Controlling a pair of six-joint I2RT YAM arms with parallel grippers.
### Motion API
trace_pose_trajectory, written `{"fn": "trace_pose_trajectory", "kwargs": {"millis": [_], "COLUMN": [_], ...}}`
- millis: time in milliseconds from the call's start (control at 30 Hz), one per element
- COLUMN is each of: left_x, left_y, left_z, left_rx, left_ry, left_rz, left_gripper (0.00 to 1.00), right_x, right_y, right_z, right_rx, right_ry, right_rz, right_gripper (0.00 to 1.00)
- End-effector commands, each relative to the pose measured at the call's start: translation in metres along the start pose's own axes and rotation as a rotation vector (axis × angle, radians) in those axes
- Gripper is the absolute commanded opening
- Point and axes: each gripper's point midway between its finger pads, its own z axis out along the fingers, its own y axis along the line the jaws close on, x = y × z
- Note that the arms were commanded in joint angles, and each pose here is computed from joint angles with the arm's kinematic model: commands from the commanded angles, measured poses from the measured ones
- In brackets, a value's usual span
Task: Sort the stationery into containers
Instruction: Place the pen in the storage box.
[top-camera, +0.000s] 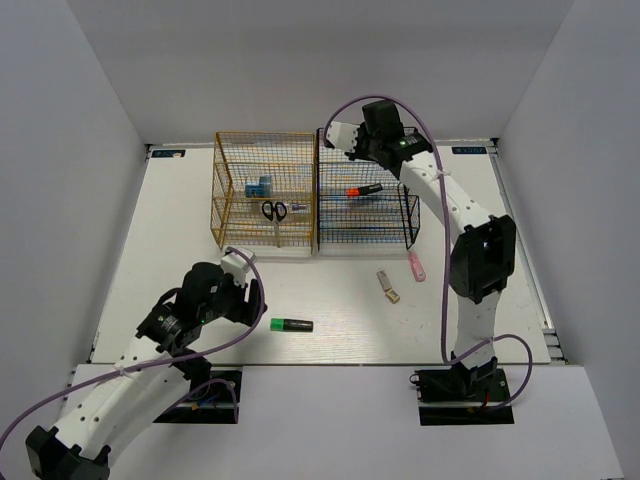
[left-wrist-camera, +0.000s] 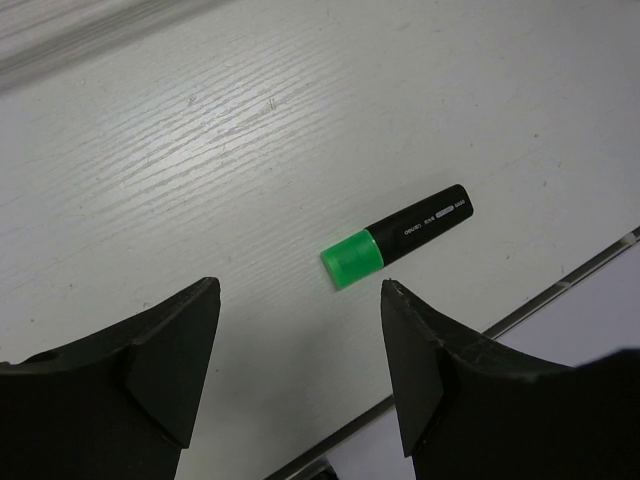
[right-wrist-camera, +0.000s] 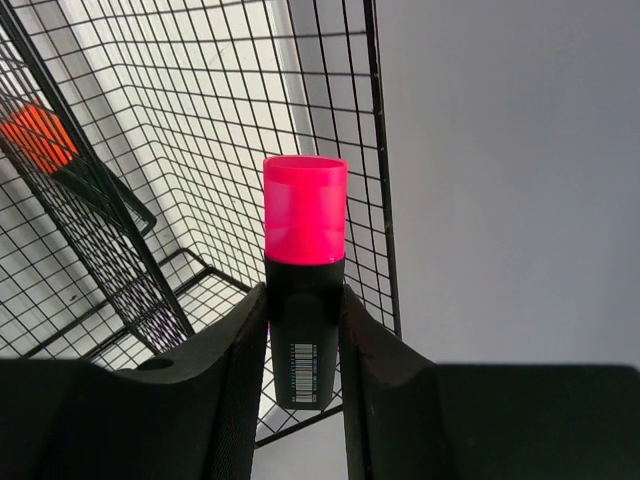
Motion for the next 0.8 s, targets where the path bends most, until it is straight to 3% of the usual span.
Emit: {"fn": "trace_pose_trajectory", "kwargs": {"millis": [0,133,267,333,400,433,500,600,633,667,767], "left_x": [-0.007,-0.006,-0.004,-0.002,0.000,0.002,0.002,-0.001,-0.003,-0.002,-0.011], "left_y": [-0.003,-0.003,-0.005,-0.006,-0.008,-0.008,-0.010,-0.015,-0.019,-0.021,-0.033], "left_z": [-0.001,0.000,0.003,0.006,0.009,0.010,0.011,0.012,0.010,0.009,0.007], "left_rx": [0.014,0.016,0.034,0.039,0.047,0.048,0.058,0.090,0.117,0.134,0.210], "left_ry": [-0.021,-0.016,-0.009,0.010,0.040,0.054,0.078,0.091,0.093,0.098,0.085], "left_rz": [0.011,0.009,0.010,0.006,-0.004,-0.003,-0.005,0.021,0.040,0.064,0.128], "left_gripper": [0.76,0.77,0.77,0.49,0.05,0.01,0.01,0.32,0.51,0.58,0.74], "right_x": [-0.003,0.003,0.000,-0.004,-0.006,-0.005,-0.004,-0.002,-0.004,-0.004,-0.021], "right_y": [-0.010,-0.003,0.001,0.000,0.002,0.002,0.002,0.000,0.000,-0.001,0.012], "right_z": [-0.004,-0.002,-0.011,-0.015,-0.018,-0.021,-0.020,-0.023,-0.027,-0.030,-0.066], "right_rx": [0.001,-0.027,-0.048,-0.050,-0.061,-0.065,-0.062,-0.056,-0.057,-0.060,-0.154], "right_ry": [-0.035,-0.029,-0.045,-0.064,-0.075,-0.072,-0.069,-0.064,-0.073,-0.079,-0.171], "right_rz": [-0.006,0.025,0.064,0.074,0.085,0.084,0.085,0.107,0.128,0.147,0.304], "right_gripper": [0.05,0.31,0.39,0.41,0.41,0.41,0.42,0.44,0.44,0.42,0.00]}}
